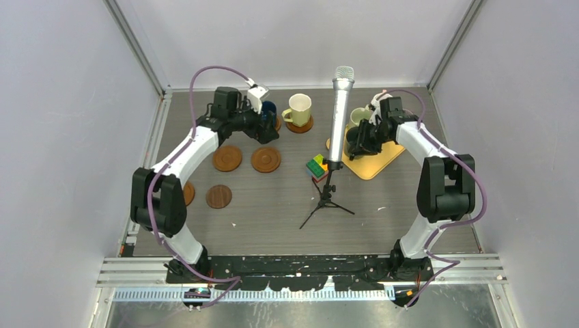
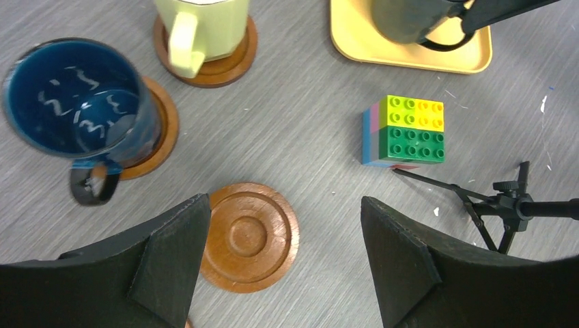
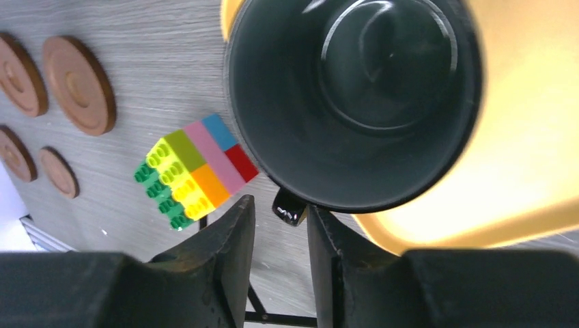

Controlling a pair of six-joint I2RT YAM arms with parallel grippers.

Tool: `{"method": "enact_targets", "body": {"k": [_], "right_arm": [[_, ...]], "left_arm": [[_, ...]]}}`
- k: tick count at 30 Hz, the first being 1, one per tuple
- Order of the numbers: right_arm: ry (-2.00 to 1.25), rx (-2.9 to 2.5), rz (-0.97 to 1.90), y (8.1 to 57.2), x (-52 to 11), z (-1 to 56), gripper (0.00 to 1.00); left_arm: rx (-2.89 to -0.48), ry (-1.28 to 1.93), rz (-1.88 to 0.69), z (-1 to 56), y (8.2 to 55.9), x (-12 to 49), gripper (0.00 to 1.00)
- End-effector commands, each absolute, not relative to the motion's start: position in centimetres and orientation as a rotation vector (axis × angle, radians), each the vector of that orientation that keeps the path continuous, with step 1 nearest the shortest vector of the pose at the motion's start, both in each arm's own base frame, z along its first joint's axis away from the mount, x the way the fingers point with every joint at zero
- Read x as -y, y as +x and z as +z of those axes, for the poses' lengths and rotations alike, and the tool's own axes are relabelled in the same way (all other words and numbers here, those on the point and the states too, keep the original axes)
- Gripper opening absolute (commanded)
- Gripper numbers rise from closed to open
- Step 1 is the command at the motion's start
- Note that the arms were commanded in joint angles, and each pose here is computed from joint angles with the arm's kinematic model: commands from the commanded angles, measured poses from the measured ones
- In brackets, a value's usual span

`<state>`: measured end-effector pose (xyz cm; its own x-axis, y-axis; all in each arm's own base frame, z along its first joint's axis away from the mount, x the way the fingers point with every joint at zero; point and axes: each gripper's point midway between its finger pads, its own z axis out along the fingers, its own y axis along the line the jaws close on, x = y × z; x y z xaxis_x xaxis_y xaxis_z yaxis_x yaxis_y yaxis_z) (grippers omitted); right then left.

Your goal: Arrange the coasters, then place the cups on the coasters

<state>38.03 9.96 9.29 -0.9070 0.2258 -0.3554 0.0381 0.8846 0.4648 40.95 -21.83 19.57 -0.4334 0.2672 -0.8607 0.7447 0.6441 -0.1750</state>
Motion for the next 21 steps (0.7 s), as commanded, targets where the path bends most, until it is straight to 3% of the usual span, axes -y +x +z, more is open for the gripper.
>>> {"method": "enact_targets", "body": {"k": [1, 14, 21], "right_arm": [[0.128, -2.539, 0.755, 40.1, -12.6, 12.1, 0.42], [0.01, -2.446, 0.873, 41.7, -16.3, 15.9, 0.5], [0.06, -2.343, 0.813, 39.6, -11.8, 19.8, 0.66]], "left_arm": [[-1.974, 0.844, -0.715, 19.8, 40.7, 24.3, 0.83], [-1.984, 1.026, -0.775, 17.6, 39.8, 32.4, 0.82], [-2.002, 1.139, -0.746, 16.2, 39.9, 37.0, 0.82]]}}
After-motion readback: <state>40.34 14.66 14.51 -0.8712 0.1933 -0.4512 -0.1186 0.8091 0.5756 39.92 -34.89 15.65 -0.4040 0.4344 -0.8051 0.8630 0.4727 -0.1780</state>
